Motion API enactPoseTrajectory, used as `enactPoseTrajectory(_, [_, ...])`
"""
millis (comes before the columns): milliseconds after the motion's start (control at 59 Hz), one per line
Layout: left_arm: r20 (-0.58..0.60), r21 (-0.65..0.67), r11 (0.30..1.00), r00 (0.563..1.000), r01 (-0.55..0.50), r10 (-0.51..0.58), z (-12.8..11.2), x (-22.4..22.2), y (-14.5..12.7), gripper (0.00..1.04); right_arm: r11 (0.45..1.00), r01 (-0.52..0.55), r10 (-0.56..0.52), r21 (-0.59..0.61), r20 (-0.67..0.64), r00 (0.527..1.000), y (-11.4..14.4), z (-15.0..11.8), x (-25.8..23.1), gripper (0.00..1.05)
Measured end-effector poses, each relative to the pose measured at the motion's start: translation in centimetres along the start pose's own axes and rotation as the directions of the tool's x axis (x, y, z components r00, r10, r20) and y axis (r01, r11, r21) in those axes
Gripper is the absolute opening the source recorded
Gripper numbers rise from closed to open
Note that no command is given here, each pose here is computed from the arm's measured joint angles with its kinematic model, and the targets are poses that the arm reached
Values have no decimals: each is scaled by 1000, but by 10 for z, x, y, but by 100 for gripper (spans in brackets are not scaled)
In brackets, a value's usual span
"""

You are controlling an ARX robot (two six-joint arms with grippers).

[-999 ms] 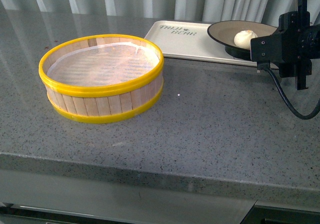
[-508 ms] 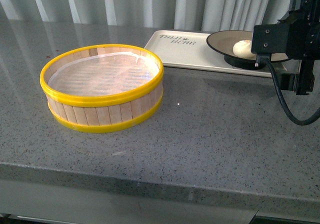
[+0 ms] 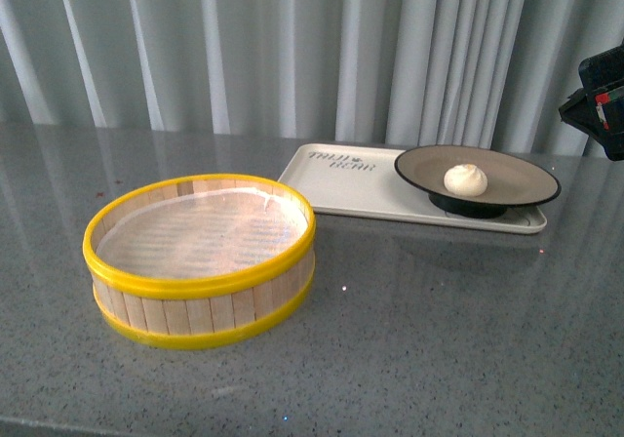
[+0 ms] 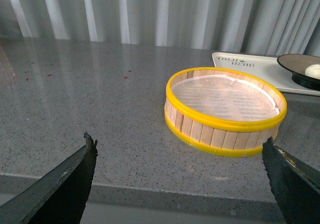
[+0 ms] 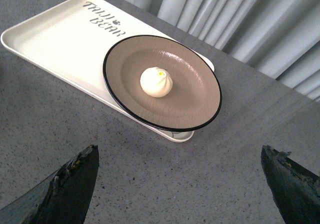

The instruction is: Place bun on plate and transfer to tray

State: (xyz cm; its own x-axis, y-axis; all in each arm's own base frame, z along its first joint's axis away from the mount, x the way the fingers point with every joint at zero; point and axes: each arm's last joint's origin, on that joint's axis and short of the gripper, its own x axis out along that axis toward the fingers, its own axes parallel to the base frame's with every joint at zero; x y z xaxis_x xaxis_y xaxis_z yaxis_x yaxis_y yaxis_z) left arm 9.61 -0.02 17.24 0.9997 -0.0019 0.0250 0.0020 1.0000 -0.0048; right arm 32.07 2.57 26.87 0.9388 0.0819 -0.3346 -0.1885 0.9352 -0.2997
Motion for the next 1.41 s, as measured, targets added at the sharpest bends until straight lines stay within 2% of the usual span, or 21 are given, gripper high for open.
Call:
enactPoseTrajectory(34, [-1,0,1000,1000,0,0,0,0,0,98,999,20,-20,30,8,1000,0,-2,1,95])
enactPoseTrajectory(85, [-1,0,1000,1000,0,0,0,0,0,98,984,100,-117,146,110,987,3,-14,1,85])
enactPoseTrajectory(203, [-1,0,1000,1000,-2,2,0,0,0,98,956,96,-169,276,254,952,11,-42,-19,64])
enactPoseTrajectory(322, [-1,0,1000,1000,0,0,0,0,0,98,944,94,-193,317,297,935,13,-57,-42,42])
enactPoseTrajectory(559, [-1,0,1000,1000,0,0,0,0,0,98,941,85,-181,326,276,944,16,-98,-73,1])
enactPoseTrajectory(1406, [-1,0,1000,1000,0,0,0,0,0,98,939,88,-189,333,284,940,40,-153,-133,2])
